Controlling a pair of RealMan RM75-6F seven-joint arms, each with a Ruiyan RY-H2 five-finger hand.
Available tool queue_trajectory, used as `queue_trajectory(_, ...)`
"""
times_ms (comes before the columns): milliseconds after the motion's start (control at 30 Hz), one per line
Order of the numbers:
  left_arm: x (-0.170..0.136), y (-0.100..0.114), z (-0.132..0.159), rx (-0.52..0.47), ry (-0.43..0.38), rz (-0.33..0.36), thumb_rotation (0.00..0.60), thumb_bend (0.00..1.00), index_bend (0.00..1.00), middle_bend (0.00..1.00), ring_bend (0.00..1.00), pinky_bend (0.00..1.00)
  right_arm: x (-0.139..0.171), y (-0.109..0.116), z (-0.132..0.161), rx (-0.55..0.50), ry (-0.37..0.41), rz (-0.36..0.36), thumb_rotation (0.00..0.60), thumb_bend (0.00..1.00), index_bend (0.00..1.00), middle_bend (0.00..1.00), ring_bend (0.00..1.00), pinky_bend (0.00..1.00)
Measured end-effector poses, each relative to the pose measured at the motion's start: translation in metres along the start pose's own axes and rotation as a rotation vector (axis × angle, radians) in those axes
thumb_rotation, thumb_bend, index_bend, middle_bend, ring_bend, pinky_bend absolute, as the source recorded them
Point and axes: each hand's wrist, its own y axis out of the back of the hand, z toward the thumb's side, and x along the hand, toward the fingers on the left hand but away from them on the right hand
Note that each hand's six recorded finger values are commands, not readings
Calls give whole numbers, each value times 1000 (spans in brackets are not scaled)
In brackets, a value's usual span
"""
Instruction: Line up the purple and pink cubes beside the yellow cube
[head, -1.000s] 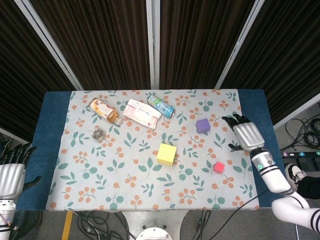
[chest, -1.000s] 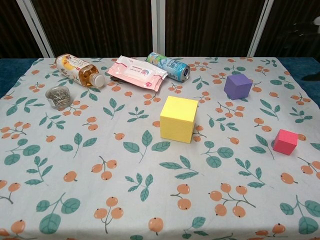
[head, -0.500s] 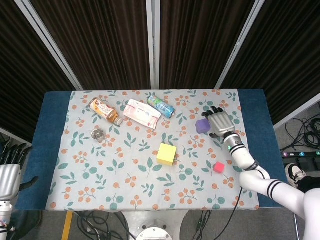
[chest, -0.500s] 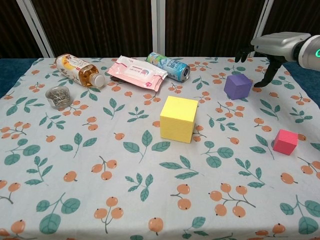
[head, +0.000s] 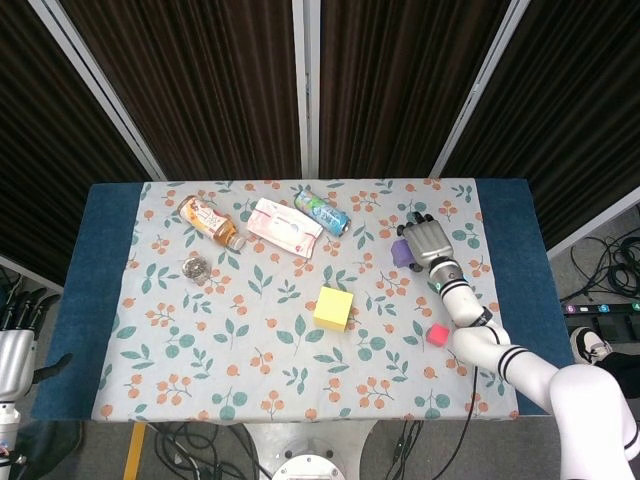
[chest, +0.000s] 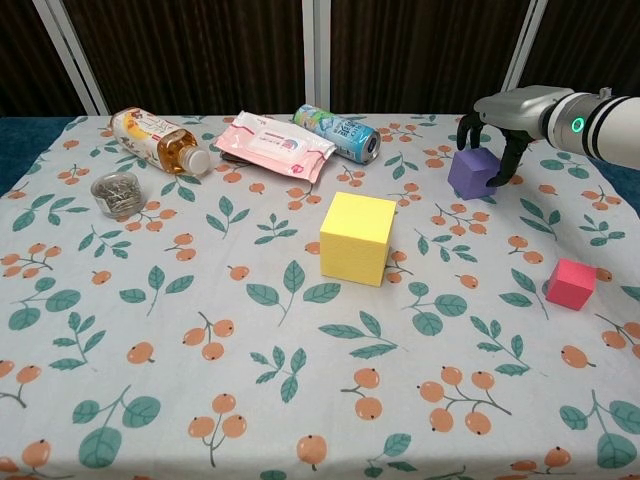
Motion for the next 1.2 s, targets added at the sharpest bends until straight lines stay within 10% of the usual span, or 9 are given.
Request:
queue_trajectory(333, -2, -1, -3, -2, 9, -2, 600, 0, 221, 222, 117, 183, -5, 4, 0, -12, -15, -26, 600, 178, 485, 446, 152, 145)
queue_trajectory(1200, 2, -2, 1, -18, -24, 9, 600, 0, 221, 222, 117, 183, 98, 2, 36, -179, 96, 27, 600, 177, 499, 482, 190, 0)
